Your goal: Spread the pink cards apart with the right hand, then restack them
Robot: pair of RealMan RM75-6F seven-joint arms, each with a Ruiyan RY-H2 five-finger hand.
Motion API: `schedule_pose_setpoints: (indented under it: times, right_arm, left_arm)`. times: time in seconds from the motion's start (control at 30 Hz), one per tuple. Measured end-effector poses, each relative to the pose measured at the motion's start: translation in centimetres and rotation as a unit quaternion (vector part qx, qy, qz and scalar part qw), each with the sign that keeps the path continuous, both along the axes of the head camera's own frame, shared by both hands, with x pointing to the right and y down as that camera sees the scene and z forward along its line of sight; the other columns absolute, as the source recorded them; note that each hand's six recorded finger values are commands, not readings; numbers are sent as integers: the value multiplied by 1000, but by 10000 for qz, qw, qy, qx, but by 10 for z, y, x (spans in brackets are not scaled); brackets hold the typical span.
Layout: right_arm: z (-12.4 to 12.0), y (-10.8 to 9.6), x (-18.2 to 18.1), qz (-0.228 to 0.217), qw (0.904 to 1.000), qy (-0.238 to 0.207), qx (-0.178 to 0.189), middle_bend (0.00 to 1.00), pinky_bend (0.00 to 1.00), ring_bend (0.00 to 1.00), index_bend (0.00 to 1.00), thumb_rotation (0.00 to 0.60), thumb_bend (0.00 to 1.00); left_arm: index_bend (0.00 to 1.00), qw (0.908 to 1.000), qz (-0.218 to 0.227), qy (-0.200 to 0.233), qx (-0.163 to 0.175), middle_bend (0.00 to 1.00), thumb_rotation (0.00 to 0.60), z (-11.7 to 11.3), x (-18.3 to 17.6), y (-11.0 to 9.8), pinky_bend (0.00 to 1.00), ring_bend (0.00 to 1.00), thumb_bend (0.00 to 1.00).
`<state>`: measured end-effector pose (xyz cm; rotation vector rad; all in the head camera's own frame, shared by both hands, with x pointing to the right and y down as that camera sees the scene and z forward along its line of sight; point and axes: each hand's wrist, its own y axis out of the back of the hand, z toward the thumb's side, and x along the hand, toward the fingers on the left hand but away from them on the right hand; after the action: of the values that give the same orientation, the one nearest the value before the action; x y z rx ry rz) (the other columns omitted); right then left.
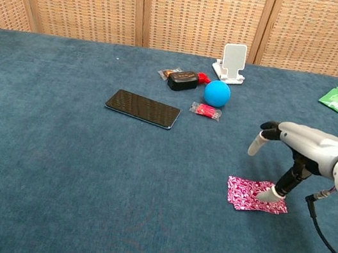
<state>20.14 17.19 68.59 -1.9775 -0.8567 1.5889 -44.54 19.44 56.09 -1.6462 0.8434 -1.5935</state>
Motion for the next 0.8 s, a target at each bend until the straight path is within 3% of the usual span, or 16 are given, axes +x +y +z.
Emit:
schedule_pose_setpoints:
  times: [0.17,0.3,0.4,0.5,0.67,0.8]
  right_arm:
    - [-16,-23,14,-261,9972,-81,691,49,59,0,321,600,273]
    - [-30,-45,38,-604,9877,-60,1439,46,6,0,261,600,247]
    - [-40,-57,66,-857,9788,-47,1861,11,0,0,129,600,116]
    - [-53,-65,114,-1086,9702,259,2150,0,0,0,31,600,5]
    - [-76,-50,161,-1360,9579,802,2397,0,0,0,0,600,0]
    - [-101,-20,181,-1285,9529,980,2567,0,0,0,0,600,0]
  left_arm:
    - [0,9999,5,20,126,0,600,-4,1,0,0,0,0]
    - [0,9997,-32,55,253,0,600,-8,-1,0,0,0,0]
    - [0,9995,-60,70,297,0,600,-10,-2,0,0,0,0]
    - [0,9992,-88,72,375,0,600,-14,-4,0,0,0,0]
    - [0,9986,-146,69,508,0,600,-19,-9,-2,0,0,0]
    - [0,9976,-200,106,651,0,600,-24,-14,-3,0,0,0]
